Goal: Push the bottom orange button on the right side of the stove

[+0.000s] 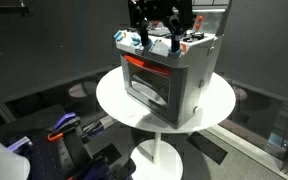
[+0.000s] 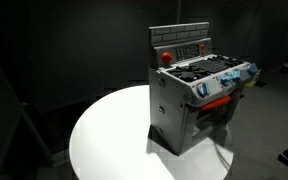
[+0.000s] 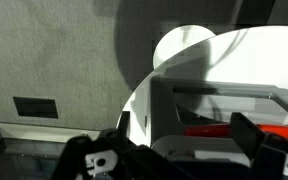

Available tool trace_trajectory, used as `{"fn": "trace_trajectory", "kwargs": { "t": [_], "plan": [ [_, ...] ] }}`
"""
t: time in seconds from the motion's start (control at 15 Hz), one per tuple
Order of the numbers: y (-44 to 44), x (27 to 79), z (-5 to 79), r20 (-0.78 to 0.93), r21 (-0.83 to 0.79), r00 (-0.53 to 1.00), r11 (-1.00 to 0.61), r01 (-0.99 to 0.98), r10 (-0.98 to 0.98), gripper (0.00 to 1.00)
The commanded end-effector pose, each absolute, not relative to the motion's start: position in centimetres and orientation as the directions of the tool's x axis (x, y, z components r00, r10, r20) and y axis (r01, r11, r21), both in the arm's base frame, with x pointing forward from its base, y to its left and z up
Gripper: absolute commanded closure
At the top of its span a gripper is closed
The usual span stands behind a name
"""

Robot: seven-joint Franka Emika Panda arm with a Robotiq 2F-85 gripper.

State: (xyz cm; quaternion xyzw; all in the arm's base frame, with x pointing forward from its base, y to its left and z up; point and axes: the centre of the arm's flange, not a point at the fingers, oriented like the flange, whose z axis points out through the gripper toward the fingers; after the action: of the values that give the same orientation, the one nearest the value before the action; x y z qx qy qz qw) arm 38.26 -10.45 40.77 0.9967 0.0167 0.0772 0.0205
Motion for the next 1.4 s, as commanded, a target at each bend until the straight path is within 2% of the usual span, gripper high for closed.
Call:
{"fn": "trace_trajectory", "kwargs": {
  "t": [0.0, 0.47, 1.33],
  "plan": [
    [-10.5, 38.3, 40.8, 0.153, 0.044, 0.988, -0.999, 0.030, 0.036, 0.00],
    [-9.9, 41.0, 42.8, 0.247, 0.081, 0.968, -0.996, 0.022, 0.041, 0.00],
    [-8.2, 52.5, 44.4, 0.444, 0.131, 0.896, -0.991, -0.035, 0.027, 0.00]
  ]
}}
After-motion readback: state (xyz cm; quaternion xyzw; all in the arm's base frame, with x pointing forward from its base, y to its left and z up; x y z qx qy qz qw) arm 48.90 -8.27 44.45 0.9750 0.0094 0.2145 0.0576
